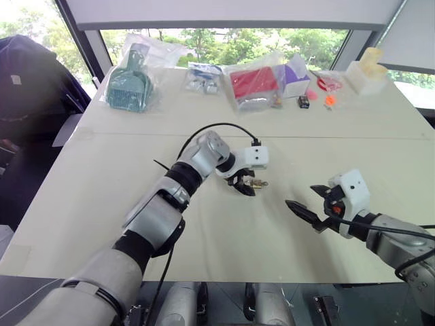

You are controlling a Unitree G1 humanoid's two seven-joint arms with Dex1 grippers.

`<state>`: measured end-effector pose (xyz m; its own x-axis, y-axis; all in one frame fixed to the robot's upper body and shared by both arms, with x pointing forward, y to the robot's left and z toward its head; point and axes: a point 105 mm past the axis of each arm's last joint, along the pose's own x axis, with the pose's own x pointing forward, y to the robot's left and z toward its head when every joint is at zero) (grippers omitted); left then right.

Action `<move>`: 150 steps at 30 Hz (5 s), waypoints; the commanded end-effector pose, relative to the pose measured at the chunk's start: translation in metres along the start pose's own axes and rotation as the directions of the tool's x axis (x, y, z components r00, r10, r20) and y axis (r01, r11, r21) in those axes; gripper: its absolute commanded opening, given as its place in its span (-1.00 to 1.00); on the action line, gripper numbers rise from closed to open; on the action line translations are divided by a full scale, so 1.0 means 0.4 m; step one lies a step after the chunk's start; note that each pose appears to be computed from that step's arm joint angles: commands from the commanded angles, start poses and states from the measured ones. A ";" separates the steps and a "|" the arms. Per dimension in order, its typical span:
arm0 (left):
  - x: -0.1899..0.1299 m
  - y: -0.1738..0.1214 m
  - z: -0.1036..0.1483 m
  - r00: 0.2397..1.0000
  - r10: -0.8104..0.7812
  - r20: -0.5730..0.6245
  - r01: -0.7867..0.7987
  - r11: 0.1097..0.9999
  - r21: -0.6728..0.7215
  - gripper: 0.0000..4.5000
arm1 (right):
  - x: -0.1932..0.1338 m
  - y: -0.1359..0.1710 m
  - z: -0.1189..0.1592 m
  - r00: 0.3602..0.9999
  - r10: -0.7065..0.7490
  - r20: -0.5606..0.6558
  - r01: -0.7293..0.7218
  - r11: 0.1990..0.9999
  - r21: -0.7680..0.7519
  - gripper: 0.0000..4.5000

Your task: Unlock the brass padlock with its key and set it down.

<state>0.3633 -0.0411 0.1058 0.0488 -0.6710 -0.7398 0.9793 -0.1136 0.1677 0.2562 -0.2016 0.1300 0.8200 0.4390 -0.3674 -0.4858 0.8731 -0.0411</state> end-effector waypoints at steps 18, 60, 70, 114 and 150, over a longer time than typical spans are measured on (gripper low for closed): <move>-0.230 -0.016 0.076 0.904 0.097 0.416 -0.230 0.932 0.281 -0.70 | 0.001 0.031 0.155 0.938 0.160 0.308 -0.234 0.947 0.220 1.00; -0.387 -0.041 0.190 0.728 0.277 0.627 -0.613 0.672 0.416 -0.69 | 0.065 0.120 0.321 0.825 0.279 0.492 -0.502 0.762 0.409 -0.99; -0.421 -0.034 0.226 0.596 0.350 0.723 -0.780 0.466 0.417 -0.69 | 0.091 0.100 0.322 0.828 0.175 0.532 -0.498 0.666 0.555 -0.99; -0.376 -0.018 0.198 0.670 0.322 0.668 -0.731 0.444 0.519 -0.69 | 0.110 0.070 0.355 0.775 0.254 0.579 -0.493 0.817 0.301 0.98; -0.423 0.054 0.154 0.634 0.425 0.647 -0.593 0.803 0.054 0.98 | 0.118 0.060 0.335 0.777 0.264 0.572 -0.502 0.807 0.310 -1.00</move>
<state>0.3667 0.0268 0.2609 0.3292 -0.9442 -0.0118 0.7721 0.2620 0.5791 0.3284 -0.1333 0.2192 0.7051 0.6864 0.1781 -0.6727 0.5681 0.4740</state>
